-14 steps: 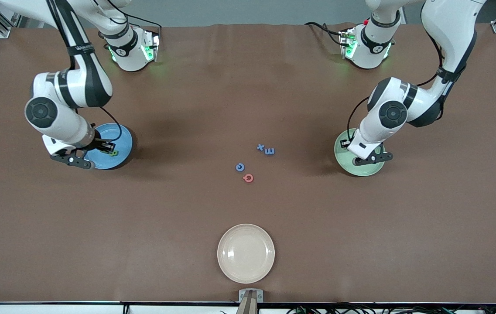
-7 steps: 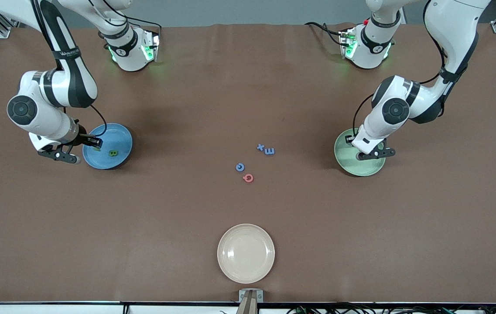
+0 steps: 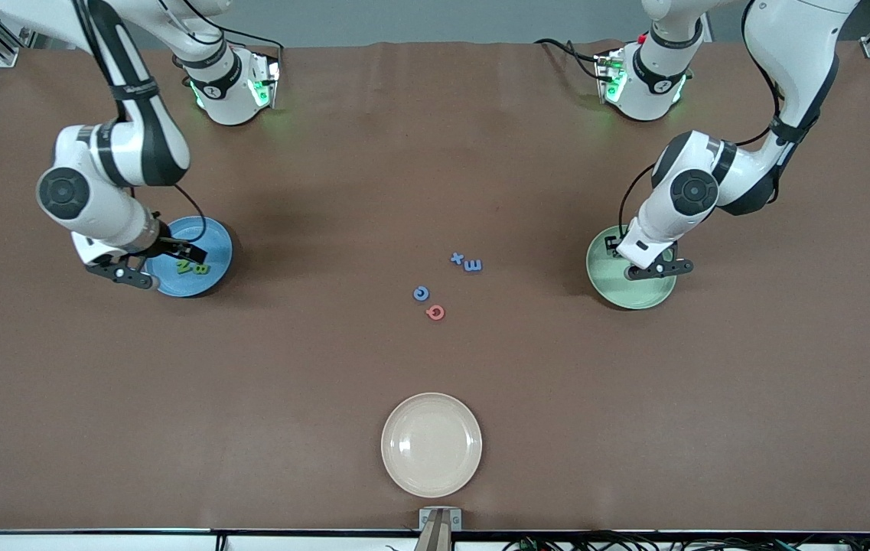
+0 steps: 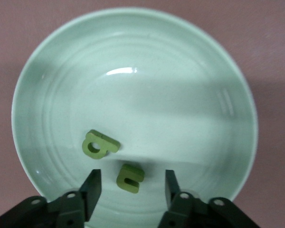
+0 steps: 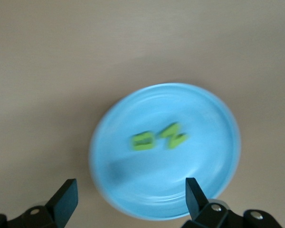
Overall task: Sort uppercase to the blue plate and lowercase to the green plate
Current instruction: 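Move both grippers back to the blue m and blue c letters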
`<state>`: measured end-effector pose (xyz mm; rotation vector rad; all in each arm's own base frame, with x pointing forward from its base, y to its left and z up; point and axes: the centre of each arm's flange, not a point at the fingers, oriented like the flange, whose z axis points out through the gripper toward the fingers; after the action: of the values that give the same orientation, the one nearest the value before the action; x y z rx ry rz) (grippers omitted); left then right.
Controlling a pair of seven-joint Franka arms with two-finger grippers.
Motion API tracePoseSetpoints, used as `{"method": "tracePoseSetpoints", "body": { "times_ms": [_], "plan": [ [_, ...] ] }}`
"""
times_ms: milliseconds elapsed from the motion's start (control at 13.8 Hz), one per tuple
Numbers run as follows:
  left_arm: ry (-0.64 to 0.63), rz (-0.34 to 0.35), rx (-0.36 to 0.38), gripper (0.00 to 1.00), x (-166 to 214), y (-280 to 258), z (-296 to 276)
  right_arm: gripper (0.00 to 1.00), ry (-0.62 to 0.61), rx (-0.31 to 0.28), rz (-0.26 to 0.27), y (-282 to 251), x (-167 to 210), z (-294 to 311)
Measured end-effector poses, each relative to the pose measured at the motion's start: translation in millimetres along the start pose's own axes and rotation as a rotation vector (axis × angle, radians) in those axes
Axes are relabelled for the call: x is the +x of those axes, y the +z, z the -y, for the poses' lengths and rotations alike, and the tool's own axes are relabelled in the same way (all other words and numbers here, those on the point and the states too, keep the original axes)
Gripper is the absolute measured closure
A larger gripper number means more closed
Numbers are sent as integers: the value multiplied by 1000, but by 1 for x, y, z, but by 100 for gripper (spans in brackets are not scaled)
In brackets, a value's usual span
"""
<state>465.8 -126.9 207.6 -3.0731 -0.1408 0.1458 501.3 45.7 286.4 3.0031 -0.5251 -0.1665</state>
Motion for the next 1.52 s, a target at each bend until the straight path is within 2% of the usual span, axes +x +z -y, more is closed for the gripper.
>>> {"method": "tracePoseSetpoints", "body": {
  "times_ms": [217, 362, 579, 940, 1157, 1519],
  "plan": [
    [5, -40, 12, 4, 0, -39, -43, 0, 83, 29, -46, -34, -28, 85],
    [-22, -65, 5, 1, -4, -66, -81, 0, 127, 54, -69, -49, -47, 135],
    [-65, -93, -34, 0, -10, -94, -129, 0, 211, 98, -66, -51, -62, 213],
    [-185, -48, -126, 0, -22, -97, -203, 0, 318, 100, -55, -10, -87, 321],
    [-250, -8, -161, 0, -29, -88, -246, 0, 352, 92, -52, 14, -100, 357],
    [-377, -12, -121, 0, -22, -47, -289, 0, 381, 87, -50, 41, -103, 383]
  ]
}}
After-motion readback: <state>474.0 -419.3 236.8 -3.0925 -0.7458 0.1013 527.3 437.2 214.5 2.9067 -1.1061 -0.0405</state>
